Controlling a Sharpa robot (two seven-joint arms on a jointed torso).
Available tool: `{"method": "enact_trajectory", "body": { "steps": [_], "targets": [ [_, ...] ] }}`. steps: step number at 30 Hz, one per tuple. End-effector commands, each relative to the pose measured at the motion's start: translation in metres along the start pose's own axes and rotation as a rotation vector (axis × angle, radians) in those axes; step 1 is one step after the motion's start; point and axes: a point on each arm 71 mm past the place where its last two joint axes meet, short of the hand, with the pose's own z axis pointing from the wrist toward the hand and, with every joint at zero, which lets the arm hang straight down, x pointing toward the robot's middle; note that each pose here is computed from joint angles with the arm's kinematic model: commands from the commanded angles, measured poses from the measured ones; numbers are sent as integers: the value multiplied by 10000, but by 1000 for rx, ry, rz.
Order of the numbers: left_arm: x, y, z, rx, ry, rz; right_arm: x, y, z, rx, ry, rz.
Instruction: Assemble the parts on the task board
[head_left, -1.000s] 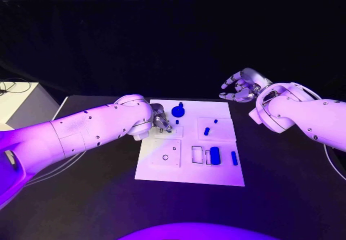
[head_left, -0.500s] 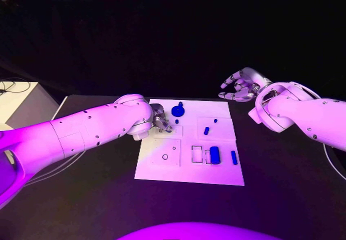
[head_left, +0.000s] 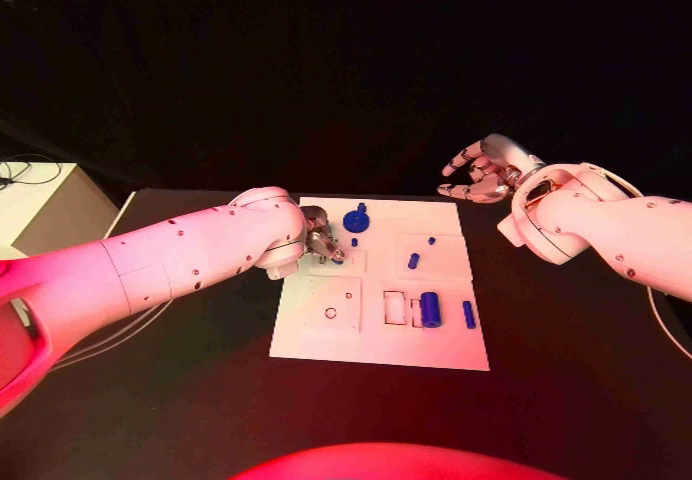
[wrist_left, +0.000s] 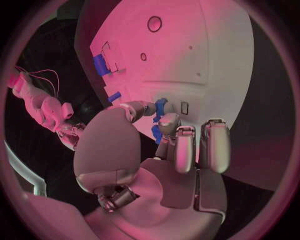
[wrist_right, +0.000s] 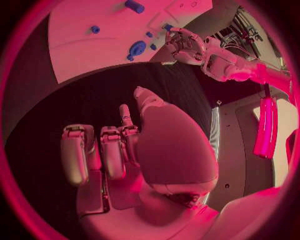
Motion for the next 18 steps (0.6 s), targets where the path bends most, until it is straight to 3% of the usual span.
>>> {"method": "enact_trajectory", "body": {
  "steps": [1, 18],
  "targets": [
    [16, -22, 3, 6, 17, 13, 13, 12, -2, -10, 14, -12],
    [38, -36, 40, -3, 41, 27, 13, 9, -4, -8, 17, -12]
  ]
}}
